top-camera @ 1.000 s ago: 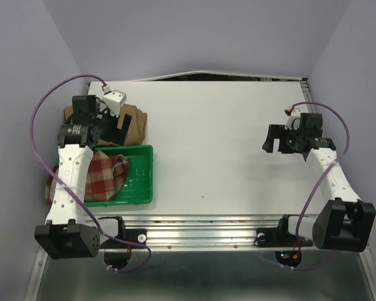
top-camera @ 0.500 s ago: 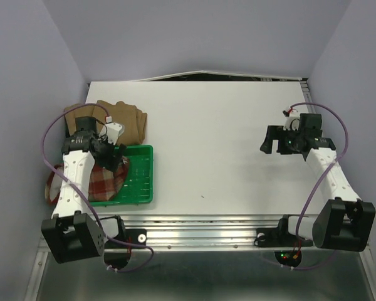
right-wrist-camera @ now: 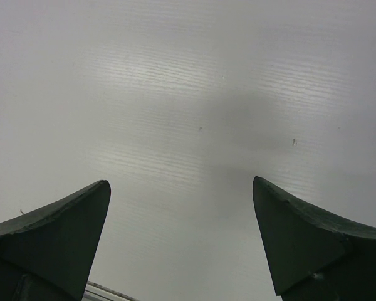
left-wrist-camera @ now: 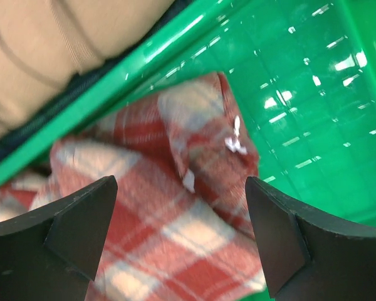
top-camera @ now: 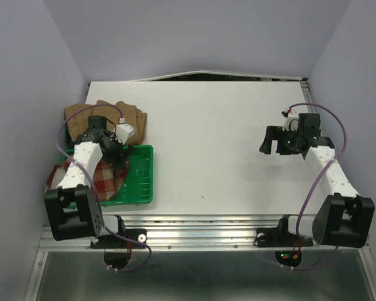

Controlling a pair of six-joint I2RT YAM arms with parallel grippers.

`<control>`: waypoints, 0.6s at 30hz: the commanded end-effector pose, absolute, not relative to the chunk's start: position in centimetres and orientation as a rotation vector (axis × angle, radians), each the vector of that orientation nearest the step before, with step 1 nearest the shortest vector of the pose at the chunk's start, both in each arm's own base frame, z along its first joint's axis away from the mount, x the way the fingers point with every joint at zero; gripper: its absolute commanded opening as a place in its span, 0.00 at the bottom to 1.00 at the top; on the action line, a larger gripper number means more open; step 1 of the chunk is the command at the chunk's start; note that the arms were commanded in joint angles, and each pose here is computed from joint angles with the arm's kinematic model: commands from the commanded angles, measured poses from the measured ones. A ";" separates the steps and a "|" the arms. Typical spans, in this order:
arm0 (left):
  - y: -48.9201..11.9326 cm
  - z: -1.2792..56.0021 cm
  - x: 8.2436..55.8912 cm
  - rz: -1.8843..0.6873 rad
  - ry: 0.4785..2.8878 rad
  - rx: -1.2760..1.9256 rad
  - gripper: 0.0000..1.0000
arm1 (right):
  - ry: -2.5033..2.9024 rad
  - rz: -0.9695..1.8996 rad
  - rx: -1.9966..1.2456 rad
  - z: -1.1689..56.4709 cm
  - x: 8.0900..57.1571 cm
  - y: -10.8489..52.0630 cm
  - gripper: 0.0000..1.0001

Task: Fold and stack the skirts
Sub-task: Grab the skirt from the pile

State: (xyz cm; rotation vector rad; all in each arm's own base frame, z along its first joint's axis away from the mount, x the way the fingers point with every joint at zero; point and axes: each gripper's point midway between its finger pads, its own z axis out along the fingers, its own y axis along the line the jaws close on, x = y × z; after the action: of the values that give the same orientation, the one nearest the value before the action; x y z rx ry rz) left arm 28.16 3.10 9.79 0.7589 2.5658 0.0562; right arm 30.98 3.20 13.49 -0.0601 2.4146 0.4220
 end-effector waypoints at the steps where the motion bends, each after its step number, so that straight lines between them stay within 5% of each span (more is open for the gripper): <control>1: 2.9 7.8 29.4 0.054 2.544 0.865 0.95 | 2.409 0.403 -0.069 13.7 31.1 2.8 1.00; 8: 2.2 6.3 29.5 -0.005 2.562 0.887 0.80 | 2.415 0.381 -0.074 13.9 30.8 2.6 1.00; 14: 1.2 5.7 27.5 -0.072 2.545 0.987 0.83 | 2.425 0.380 -0.075 13.7 30.5 2.6 1.00; 18: 1.5 5.3 28.6 -0.027 2.532 0.909 0.68 | 2.421 0.386 -0.070 13.8 30.5 2.6 1.00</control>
State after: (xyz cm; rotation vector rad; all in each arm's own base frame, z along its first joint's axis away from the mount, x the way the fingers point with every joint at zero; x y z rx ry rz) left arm 28.23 2.05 5.08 0.9286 2.5735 -0.0200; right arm 30.47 2.95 13.05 -0.0638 2.4432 0.4040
